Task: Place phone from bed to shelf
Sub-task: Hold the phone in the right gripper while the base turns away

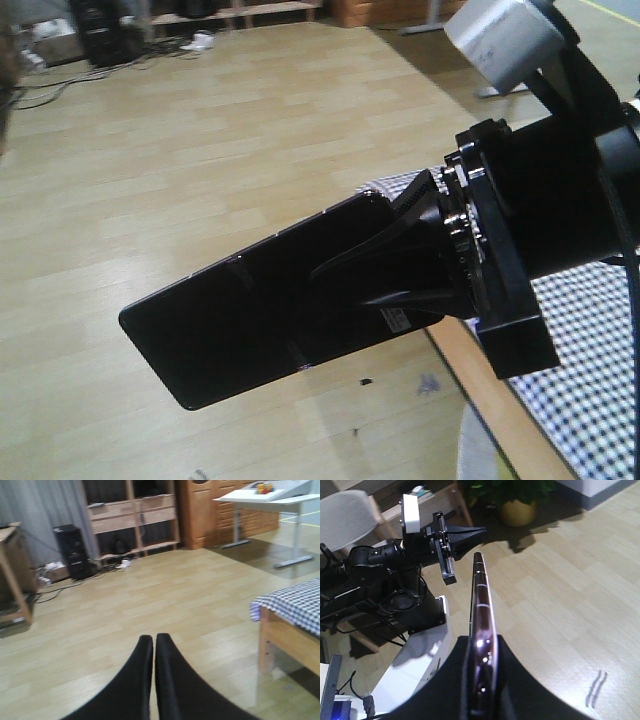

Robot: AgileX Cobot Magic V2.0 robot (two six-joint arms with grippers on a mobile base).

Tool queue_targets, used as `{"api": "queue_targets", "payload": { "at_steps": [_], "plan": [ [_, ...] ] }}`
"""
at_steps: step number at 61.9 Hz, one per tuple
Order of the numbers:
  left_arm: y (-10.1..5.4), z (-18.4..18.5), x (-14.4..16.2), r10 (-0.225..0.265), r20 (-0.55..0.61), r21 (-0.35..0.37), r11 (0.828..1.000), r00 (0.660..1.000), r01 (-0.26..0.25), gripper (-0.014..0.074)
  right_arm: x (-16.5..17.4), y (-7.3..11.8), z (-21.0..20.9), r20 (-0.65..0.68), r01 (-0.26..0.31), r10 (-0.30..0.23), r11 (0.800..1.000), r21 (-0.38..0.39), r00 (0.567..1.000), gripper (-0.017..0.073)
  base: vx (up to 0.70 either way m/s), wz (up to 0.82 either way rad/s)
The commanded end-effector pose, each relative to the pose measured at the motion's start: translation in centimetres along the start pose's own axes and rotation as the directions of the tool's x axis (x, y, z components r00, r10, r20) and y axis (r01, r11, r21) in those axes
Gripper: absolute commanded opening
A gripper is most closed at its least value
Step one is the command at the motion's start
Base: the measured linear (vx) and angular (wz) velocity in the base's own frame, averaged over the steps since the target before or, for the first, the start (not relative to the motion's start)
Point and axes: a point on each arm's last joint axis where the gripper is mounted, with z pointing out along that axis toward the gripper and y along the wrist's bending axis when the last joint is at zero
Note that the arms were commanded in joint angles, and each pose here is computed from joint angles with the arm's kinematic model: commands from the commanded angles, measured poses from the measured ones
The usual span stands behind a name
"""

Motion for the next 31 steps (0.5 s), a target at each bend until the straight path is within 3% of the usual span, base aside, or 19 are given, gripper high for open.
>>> {"api": "queue_targets", "payload": {
  "at_steps": [1, 31],
  "plan": [
    [0.16, -0.24, -1.48, -0.014, 0.105, -0.006, 1.000, 0.994, 0.015, 0.0001, -0.98, 1.70, -1.08, 0.071, 0.022, -0.018, 0.998, -0.054, 0.997, -0.0002, -0.16, 0.62],
    [0.16, -0.24, -1.48, -0.014, 0.105, -0.006, 1.000, 0.994, 0.015, 0.0001, -0.98, 1.70, -1.08, 0.070, 0.021, -0.017, 0.998, -0.054, 0.997, -0.0002, -0.12, 0.47]
  ]
}}
